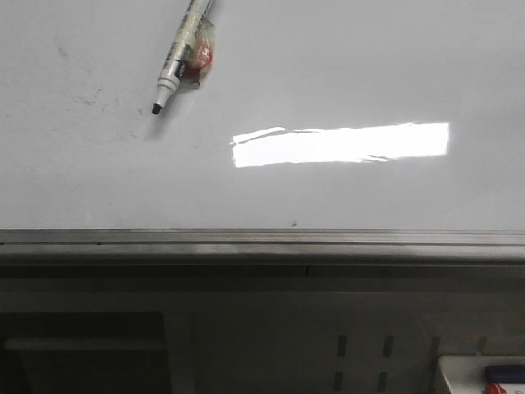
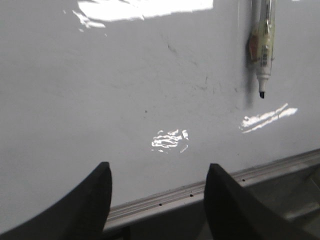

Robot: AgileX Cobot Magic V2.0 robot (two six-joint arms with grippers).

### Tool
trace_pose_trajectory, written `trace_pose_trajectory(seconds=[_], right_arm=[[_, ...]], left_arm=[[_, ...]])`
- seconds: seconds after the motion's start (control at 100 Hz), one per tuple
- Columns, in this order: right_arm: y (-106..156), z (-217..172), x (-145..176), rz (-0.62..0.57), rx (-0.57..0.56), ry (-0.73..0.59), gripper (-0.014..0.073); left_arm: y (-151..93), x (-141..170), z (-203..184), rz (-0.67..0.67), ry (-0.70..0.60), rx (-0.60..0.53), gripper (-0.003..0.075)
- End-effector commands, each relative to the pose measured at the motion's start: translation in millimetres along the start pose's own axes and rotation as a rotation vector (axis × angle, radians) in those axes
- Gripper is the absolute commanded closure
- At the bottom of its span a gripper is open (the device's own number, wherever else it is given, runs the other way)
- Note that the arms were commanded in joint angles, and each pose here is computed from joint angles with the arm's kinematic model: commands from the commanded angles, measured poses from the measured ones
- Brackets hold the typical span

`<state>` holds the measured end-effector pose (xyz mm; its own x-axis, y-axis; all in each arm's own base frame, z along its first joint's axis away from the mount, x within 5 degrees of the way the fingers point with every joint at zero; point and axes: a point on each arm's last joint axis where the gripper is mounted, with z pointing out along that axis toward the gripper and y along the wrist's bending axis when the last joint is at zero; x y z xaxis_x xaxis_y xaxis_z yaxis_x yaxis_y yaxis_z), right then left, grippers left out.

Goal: Write number 4 on whiteboard

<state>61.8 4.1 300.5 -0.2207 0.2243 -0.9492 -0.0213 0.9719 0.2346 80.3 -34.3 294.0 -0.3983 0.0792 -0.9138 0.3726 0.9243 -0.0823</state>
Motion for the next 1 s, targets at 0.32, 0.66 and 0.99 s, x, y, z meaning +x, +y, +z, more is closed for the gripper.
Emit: trace_pose_trajectory(seconds=[0.32,0.66,0.99], right_arm=[[7,-2,-14,-0.012,-0.053,-0.064,0.0235],[7,-2,-14,-0.012,-0.053,-0.064,0.0235],[7,-2,-13,-0.013,-0.050,-0.046,0.0235]], left_arm=[[-15,-73,54,0.031,0.066,0.189,0.0384],[-59,-97,110,0.071,-0.005,0.298,0.0384],[-70,-81,156,0.050,0.053,0.269,0.0384]])
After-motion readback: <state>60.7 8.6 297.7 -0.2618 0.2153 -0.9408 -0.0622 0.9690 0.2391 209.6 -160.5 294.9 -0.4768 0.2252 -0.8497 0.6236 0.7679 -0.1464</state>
